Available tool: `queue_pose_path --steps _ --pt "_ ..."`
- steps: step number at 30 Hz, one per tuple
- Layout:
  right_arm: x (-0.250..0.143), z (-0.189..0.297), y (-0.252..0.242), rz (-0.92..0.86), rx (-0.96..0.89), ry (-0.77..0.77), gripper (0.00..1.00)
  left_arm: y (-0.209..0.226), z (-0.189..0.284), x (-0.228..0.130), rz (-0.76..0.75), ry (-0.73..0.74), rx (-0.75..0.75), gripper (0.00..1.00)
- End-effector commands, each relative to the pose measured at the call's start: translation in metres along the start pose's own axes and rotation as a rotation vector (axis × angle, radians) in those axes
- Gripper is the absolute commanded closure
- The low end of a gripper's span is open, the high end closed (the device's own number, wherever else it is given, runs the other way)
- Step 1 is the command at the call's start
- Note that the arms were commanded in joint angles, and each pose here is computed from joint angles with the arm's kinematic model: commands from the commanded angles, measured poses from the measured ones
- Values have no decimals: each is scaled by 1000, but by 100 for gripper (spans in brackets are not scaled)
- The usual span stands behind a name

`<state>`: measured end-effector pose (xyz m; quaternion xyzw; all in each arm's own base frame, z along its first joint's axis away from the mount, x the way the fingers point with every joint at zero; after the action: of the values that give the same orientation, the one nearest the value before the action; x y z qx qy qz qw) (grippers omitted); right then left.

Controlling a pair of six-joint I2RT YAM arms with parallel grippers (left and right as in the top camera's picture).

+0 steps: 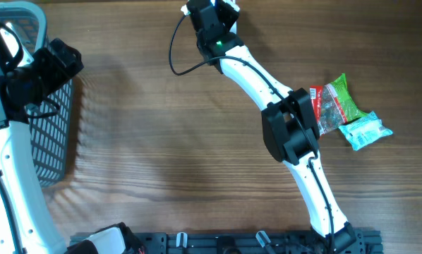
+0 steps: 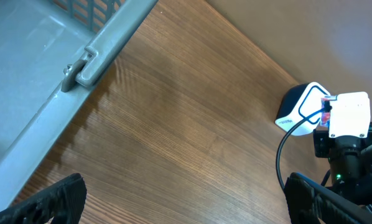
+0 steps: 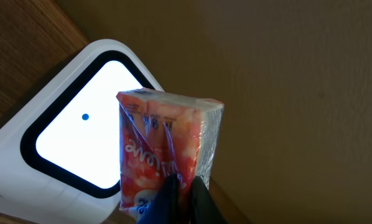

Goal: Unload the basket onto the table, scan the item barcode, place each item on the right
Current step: 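Hold the red-white box in front of the white scanner, then carry the box right and set it down beside the green items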

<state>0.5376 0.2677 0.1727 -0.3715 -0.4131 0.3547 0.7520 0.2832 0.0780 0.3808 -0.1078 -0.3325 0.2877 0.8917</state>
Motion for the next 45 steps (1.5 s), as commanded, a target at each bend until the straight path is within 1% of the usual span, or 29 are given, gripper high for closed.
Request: queue_pose_path --steps 1,3,5,8,10,12,14,16,18,21,28,32,36,37,38,39,40,41,42,43,45 --pt "6 12 -17 -92 2 -27 96 -3 2 1 -21 -5 -17 0" --pt "9 30 -44 -163 5 -37 96 -3 2 1 -21 -5 -17 0" --pt "9 54 -71 -234 53 -39 96 -3 2 1 -21 -5 -17 0" --pt "-5 99 -104 -314 233 -14 96 -3 2 1 -21 -5 -17 0" --pt "-21 128 -117 -353 408 27 96 -3 2 1 -21 -5 -17 0" --pt "-46 156 -121 -383 635 125 96 -3 2 1 -21 -5 -17 0" --pt "-65 167 -117 -440 780 249 95 -3 2 1 -21 -5 -17 0" --pt "-87 170 -112 -465 879 401 94 -3 2 1 -21 -5 -17 0" --pt "-106 166 -107 -481 891 540 94 -3 2 1 -21 -5 -17 0" --pt "-127 153 -96 -481 897 637 93 -3 2 1 -21 -5 -17 0" --pt "-174 122 -45 -480 911 805 94 -3 2 1 -21 -5 -17 0" --pt "-201 110 -20 -470 889 870 94 -3 2 1 -21 -5 -17 0" --pt "-220 100 -8 -455 825 892 90 -3 2 1 -21 -5 -17 0" --pt "-223 97 -5 -465 823 884 83 -3 2 1 -21 -5 -17 0" --pt "-223 95 -4 -470 820 877 68 -3 2 1 -21 -5 -17 0" --pt "-223 94 -3 -474 818 870 62 -3 2 1 -21 -5 -17 0" --pt "-222 93 -3 -479 817 862 60 -3 2 1 -21 -5 -17 0" --pt "-221 92 -3 -485 816 854 53 -3 2 1 -21 -5 -17 0" --pt "-221 91 -3 -488 814 848 33 -3 2 1 -21 -5 -17 0" --pt "-220 91 -3 -489 814 844 20 -3 2 1 -21 -5 -17 0" --pt "-220 91 -3 -490 812 843 0 -3 2 1 -21 -5 -17 0"
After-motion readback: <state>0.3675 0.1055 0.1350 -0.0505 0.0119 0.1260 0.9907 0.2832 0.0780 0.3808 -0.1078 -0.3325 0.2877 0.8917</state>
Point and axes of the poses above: each gripper's point midway between its finger pads, its own z axis back along the fingers, its own y axis along the line the jaws close on, x = y × z, the point moved 10 cm from there along z, back along the fingers
